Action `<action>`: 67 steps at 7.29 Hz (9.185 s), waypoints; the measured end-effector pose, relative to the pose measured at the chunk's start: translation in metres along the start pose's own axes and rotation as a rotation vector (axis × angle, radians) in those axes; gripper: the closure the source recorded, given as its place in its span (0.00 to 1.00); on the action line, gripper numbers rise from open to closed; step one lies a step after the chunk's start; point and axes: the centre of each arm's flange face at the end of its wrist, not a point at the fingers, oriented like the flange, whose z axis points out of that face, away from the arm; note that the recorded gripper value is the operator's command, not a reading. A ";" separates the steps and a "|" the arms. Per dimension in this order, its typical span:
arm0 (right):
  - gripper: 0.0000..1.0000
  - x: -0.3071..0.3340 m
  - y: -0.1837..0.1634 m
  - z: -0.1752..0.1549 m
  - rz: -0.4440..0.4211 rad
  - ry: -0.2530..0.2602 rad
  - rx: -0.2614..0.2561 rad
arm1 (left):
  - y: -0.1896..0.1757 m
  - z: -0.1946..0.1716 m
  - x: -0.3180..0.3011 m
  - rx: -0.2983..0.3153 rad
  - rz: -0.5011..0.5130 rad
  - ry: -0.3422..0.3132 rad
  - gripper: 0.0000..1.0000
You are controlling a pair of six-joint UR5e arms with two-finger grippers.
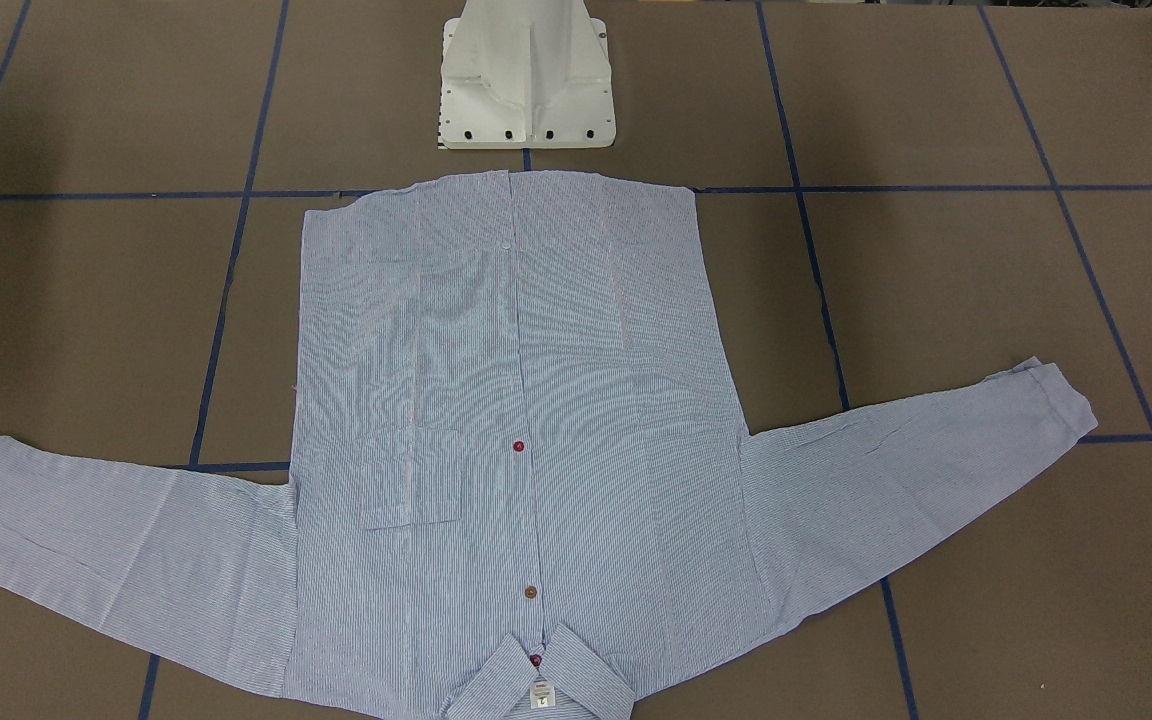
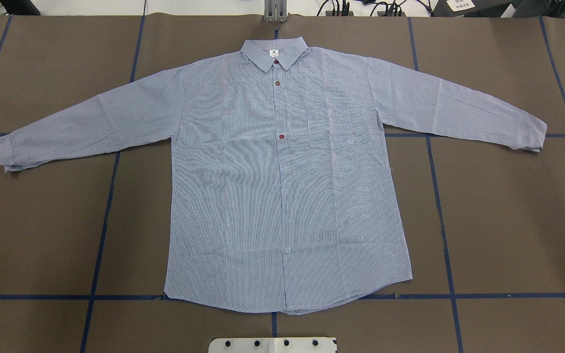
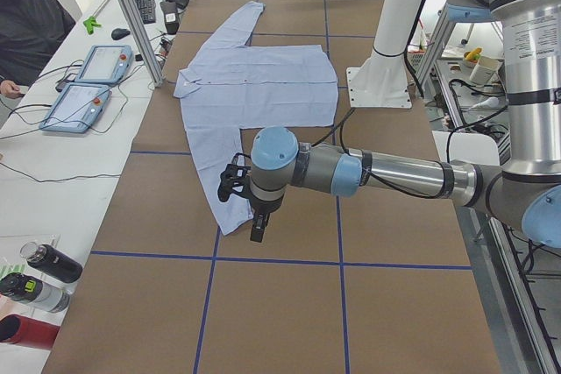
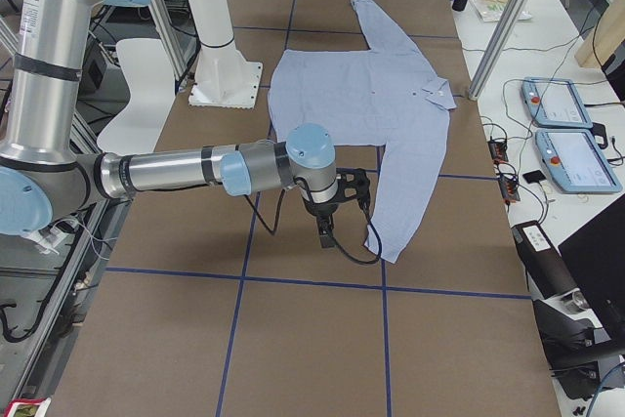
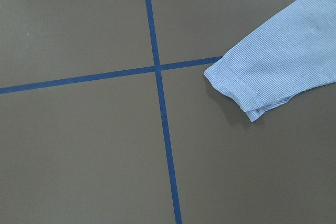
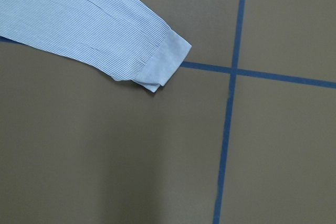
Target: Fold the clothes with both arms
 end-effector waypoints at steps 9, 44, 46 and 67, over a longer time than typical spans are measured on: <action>0.02 -0.063 -0.103 0.086 -0.063 -0.054 0.022 | -0.047 -0.011 0.009 0.203 0.117 0.128 0.00; 0.07 -0.746 -0.218 0.190 0.156 -0.050 0.348 | -0.045 -0.012 0.009 0.215 0.219 0.102 0.00; 0.00 -0.776 -0.223 0.198 0.168 -0.021 0.352 | -0.045 -0.012 0.009 0.216 0.219 0.102 0.00; 0.00 -0.191 -0.116 0.013 -0.153 -0.001 0.017 | -0.047 0.209 0.070 0.258 -0.149 0.078 0.00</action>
